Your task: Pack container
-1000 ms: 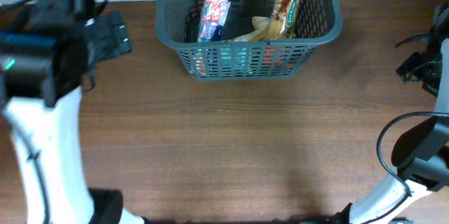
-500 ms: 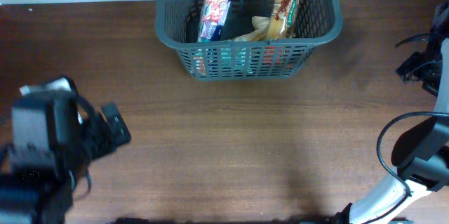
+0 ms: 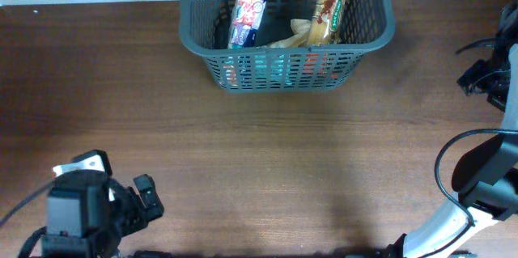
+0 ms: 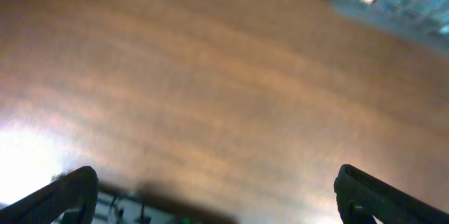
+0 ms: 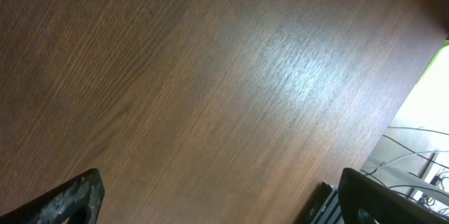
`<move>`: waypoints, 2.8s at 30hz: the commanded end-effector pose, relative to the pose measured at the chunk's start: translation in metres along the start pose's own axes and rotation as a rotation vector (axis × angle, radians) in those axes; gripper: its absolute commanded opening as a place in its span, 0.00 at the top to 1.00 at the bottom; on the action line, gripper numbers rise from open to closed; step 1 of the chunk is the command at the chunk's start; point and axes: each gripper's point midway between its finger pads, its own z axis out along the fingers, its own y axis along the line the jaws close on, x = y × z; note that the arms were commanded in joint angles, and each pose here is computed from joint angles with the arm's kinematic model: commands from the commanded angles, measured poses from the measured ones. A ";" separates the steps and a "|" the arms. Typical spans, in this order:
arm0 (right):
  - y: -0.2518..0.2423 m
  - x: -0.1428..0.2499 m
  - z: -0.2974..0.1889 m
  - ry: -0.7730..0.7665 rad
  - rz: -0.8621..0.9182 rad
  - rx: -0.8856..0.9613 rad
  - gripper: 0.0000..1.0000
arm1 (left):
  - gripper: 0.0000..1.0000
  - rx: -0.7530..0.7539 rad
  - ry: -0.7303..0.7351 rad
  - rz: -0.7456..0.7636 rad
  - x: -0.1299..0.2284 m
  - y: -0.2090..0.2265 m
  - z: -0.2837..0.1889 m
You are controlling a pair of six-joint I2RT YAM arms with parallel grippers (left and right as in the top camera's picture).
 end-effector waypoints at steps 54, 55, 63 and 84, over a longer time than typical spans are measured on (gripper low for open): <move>-0.003 0.000 0.000 -0.001 0.014 0.002 0.01 | 0.01 0.355 -0.863 0.326 -0.037 -0.055 0.076; -0.003 0.000 0.000 -0.001 0.014 0.002 0.01 | 0.01 0.352 -0.870 0.325 -0.036 -0.054 0.078; -0.003 0.000 0.000 -0.001 0.014 0.002 0.01 | 0.01 0.395 -0.970 0.421 -0.028 -0.064 0.083; -0.003 0.000 0.000 -0.001 0.014 0.002 0.01 | 0.01 0.348 -0.868 0.494 0.000 -0.060 0.146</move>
